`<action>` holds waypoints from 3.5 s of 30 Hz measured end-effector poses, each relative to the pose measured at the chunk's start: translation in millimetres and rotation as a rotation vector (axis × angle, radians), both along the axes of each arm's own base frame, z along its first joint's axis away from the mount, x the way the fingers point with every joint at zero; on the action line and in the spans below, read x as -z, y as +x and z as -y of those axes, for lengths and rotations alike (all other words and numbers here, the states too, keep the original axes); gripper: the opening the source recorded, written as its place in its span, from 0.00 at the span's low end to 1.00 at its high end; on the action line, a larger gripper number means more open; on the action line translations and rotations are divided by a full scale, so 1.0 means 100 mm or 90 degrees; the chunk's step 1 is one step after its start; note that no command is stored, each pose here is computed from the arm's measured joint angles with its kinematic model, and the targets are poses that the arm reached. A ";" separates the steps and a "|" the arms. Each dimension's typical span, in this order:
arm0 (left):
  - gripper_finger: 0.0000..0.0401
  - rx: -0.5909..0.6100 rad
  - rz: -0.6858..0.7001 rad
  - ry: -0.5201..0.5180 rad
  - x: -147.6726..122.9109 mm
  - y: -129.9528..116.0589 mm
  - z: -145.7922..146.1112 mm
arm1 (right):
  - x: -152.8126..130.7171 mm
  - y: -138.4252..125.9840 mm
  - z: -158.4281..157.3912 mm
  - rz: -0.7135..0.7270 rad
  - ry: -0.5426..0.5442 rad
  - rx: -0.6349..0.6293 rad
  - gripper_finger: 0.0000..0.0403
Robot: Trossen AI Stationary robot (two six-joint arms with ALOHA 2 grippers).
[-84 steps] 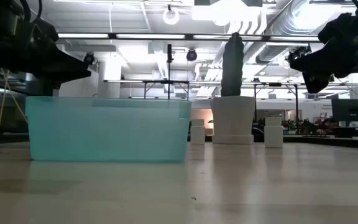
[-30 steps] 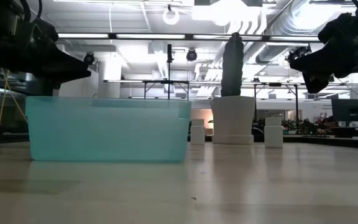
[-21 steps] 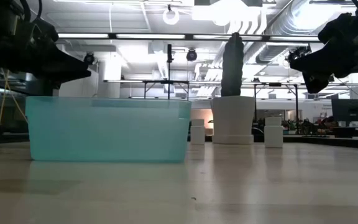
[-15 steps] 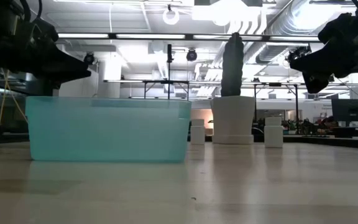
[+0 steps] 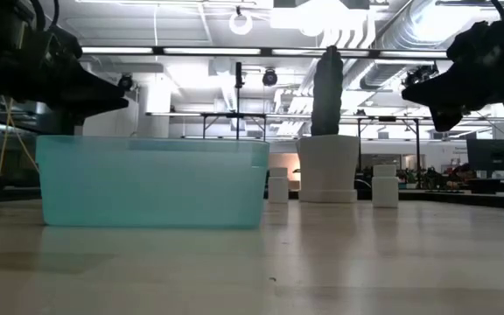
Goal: Pick and place pill bottles into a basket
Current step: Put the pill bottle into the blue bin
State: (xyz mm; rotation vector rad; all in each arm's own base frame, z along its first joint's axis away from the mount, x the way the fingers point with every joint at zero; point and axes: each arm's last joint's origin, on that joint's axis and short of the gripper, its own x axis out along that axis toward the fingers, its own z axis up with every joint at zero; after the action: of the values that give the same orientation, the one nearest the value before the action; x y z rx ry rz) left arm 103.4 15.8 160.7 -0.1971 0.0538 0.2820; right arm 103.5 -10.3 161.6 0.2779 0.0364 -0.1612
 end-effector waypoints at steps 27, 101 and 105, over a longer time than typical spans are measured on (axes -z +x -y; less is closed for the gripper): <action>0.51 -0.028 0.121 -0.208 -0.09 0.00 -0.01 | -0.44 -0.01 0.06 0.165 0.183 0.123 0.53; 0.51 -0.032 0.102 -0.211 -0.06 0.00 -0.01 | -0.64 1.51 0.75 -0.698 0.392 0.538 0.73; 0.51 -0.031 0.099 -0.211 -0.05 0.00 -0.01 | -0.57 1.49 0.77 -0.706 0.396 0.544 0.73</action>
State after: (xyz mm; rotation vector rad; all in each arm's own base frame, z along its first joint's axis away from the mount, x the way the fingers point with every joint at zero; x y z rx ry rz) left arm 103.4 16.7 166.1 -0.5492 -0.0584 0.3043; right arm 252.3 -87.8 218.3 0.7882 1.0923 -1.1533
